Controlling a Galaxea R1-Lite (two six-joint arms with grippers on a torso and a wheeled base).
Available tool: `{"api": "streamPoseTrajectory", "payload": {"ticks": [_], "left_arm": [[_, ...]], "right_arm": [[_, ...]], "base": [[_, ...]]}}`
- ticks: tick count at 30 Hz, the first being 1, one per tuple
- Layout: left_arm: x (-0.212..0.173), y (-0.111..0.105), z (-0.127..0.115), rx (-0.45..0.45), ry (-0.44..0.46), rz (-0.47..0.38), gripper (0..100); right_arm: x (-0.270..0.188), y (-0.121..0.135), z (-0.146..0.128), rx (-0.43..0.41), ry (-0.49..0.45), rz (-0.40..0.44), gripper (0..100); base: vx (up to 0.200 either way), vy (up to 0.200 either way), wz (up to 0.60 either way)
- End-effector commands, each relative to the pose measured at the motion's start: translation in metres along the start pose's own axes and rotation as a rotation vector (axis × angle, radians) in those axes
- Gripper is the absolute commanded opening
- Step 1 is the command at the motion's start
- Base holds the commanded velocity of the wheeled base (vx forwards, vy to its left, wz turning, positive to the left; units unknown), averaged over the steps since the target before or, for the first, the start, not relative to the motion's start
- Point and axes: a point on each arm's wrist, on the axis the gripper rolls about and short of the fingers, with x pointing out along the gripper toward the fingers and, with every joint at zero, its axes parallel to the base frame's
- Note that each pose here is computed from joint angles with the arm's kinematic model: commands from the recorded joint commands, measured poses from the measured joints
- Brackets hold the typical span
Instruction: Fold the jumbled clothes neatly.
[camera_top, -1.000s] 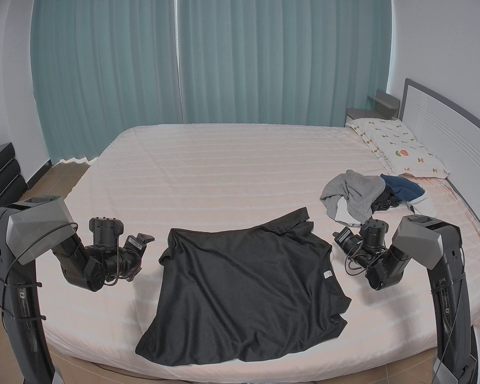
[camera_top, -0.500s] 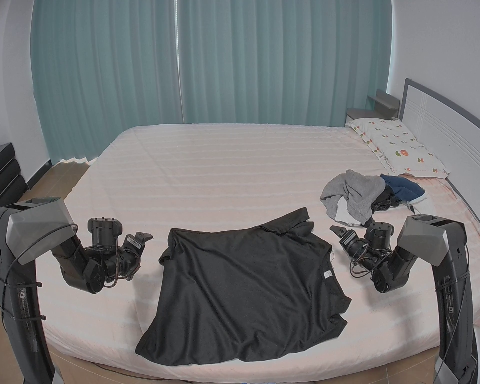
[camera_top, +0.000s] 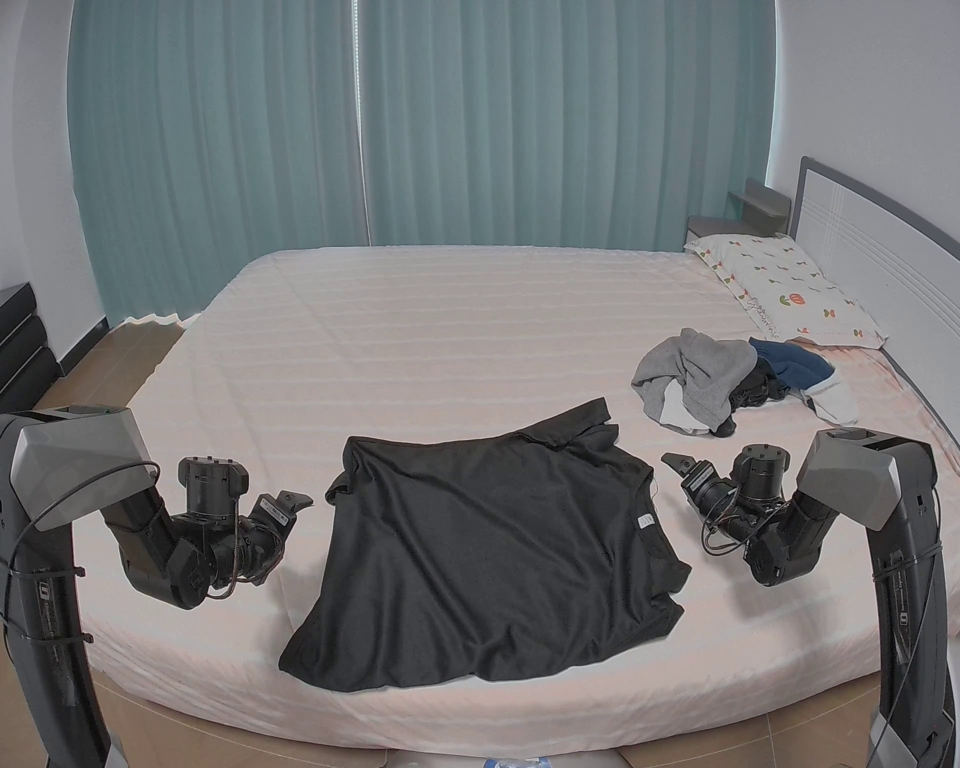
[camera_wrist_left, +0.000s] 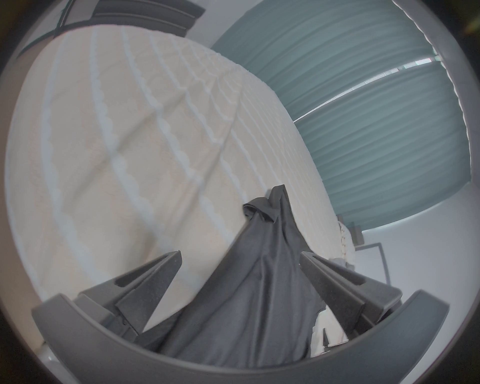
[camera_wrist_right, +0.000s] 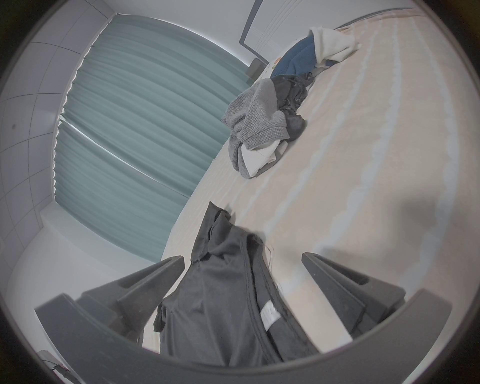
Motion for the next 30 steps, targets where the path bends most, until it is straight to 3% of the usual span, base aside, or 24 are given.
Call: {"api": "streamPoseTrajectory", "payload": {"ticks": [1, 4, 9, 12, 27, 28, 30], "left_arm": [[0.0, 0.004, -0.01, 0.077, 0.014, 0.03, 100], [-0.002, 0.007, -0.022, 0.135, 0.041, 0.057, 100], [-0.019, 0.025, -0.05, 0.3, 0.136, 0.127, 100], [-0.028, 0.037, -0.06, 0.4, 0.146, 0.191, 100], [-0.034, 0.042, -0.073, 0.451, 0.168, 0.225, 100], [-0.034, 0.042, -0.073, 0.451, 0.167, 0.226, 0], [-0.033, 0.043, -0.073, 0.453, 0.161, 0.236, 0]], "right_arm": [[0.0, 0.001, 0.0, -0.002, 0.001, 0.0, 100], [0.0, 0.0, -0.001, -0.002, 0.004, -0.002, 100], [0.0, 0.0, -0.002, -0.001, 0.005, -0.003, 100], [0.0, 0.0, -0.002, -0.001, 0.005, -0.003, 100], [0.0, 0.0, -0.001, -0.005, 0.002, -0.002, 100], [0.0, 0.0, -0.002, -0.005, 0.003, -0.004, 100], [0.0, 0.0, -0.001, -0.007, -0.002, -0.002, 100]], "base": [[0.0, 0.0, 0.0], [0.0, 0.0, 0.0], [0.0, 0.0, 0.0], [0.0, 0.0, 0.0], [0.0, 0.0, 0.0], [0.0, 0.0, 0.0], [0.0, 0.0, 0.0]]}}
